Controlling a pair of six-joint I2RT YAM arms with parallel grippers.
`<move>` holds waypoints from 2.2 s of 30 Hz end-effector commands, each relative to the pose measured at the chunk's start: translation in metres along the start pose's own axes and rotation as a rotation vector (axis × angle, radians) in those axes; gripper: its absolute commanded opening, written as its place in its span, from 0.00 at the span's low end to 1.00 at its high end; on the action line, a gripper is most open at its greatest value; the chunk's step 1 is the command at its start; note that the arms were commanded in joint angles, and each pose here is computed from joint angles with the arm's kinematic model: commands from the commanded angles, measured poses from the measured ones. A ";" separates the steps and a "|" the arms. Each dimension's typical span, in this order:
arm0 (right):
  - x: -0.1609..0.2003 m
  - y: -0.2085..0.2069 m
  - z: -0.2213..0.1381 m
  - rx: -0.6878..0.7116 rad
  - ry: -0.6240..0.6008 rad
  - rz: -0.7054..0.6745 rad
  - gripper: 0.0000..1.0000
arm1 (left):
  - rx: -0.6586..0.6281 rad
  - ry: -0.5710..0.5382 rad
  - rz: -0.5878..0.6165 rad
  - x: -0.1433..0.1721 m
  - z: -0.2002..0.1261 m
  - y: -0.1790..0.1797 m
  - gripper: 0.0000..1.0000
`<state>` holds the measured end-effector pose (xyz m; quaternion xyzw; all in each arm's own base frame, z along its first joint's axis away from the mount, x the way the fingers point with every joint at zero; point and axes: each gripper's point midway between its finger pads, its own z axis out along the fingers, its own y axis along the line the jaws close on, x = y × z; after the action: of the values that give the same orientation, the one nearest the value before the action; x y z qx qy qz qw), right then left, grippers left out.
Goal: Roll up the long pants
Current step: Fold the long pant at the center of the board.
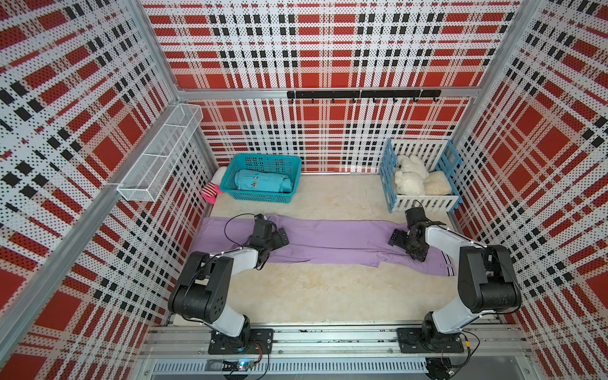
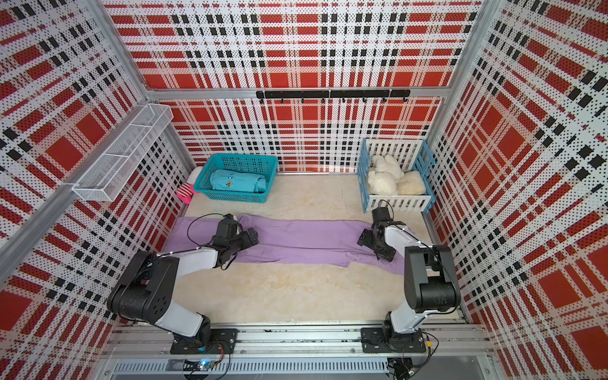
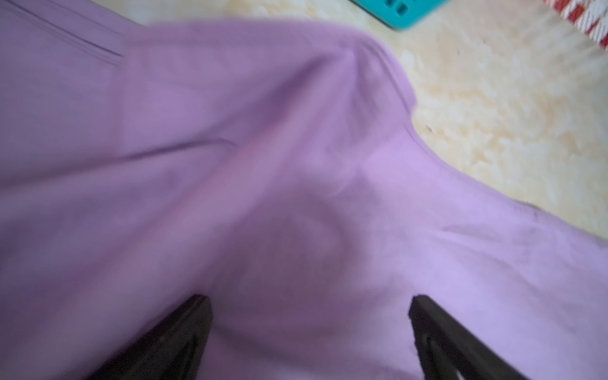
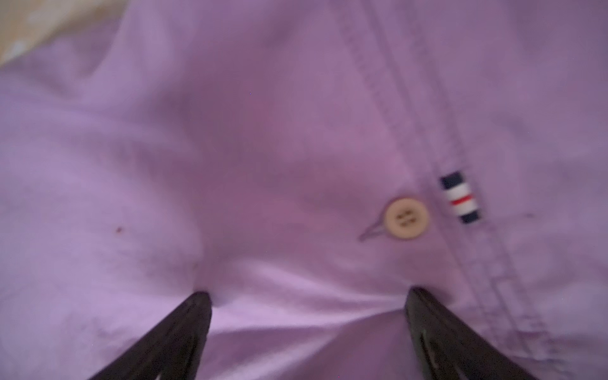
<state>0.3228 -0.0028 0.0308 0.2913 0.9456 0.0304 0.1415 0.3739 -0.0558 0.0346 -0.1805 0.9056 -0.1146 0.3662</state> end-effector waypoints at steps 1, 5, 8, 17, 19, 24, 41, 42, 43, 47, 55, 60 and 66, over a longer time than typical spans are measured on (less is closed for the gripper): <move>-0.011 -0.029 -0.006 0.052 -0.021 0.025 1.00 | -0.057 0.020 -0.059 0.008 0.002 0.029 0.99; -0.032 -0.037 -0.010 0.067 -0.051 -0.028 1.00 | -0.042 0.002 -0.016 -0.005 0.005 0.030 0.99; -0.055 -0.041 -0.021 0.120 -0.102 -0.072 1.00 | 0.019 -0.056 0.038 -0.028 -0.003 0.009 0.99; -0.057 0.068 -0.145 -0.219 -0.391 -0.372 1.00 | 0.080 -0.449 0.068 -0.116 -0.124 -0.054 0.99; -0.038 0.088 -0.155 -0.414 -0.392 -0.336 1.00 | 0.117 -0.581 0.021 -0.130 -0.166 -0.063 0.99; -0.010 0.096 -0.133 -0.578 -0.350 -0.286 0.85 | 0.265 -0.881 -0.109 -0.152 -0.247 -0.053 0.99; 0.007 -0.010 0.026 -0.094 0.094 -0.119 0.00 | 0.370 -0.515 0.081 -0.110 -0.182 -0.099 0.99; 0.002 -0.021 0.027 -0.057 0.095 -0.124 0.00 | 0.348 -0.516 0.076 -0.109 -0.181 -0.095 0.99; -0.003 -0.031 0.027 -0.018 0.095 -0.130 0.00 | 0.316 -0.516 0.064 -0.108 -0.179 -0.089 0.99; -0.031 -0.061 0.023 0.074 0.064 -0.119 0.00 | 0.223 -0.524 0.012 -0.107 -0.176 -0.068 0.99; -0.104 -0.041 -0.050 0.058 -0.189 -0.195 0.00 | 0.092 -0.532 -0.057 -0.113 -0.173 -0.045 0.99; -0.084 0.087 -0.157 -0.229 -0.491 -0.516 0.01 | -0.013 -0.616 -0.157 -0.132 -0.184 -0.010 0.99; -0.025 0.140 -0.145 -0.429 -0.401 -0.602 0.27 | 0.163 -0.633 -0.306 -0.132 -0.179 0.013 0.99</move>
<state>0.3844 0.0788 0.2445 -0.0165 0.8901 0.1041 0.4434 0.3332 0.0210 0.2432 -0.2876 0.7187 -0.1183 0.6219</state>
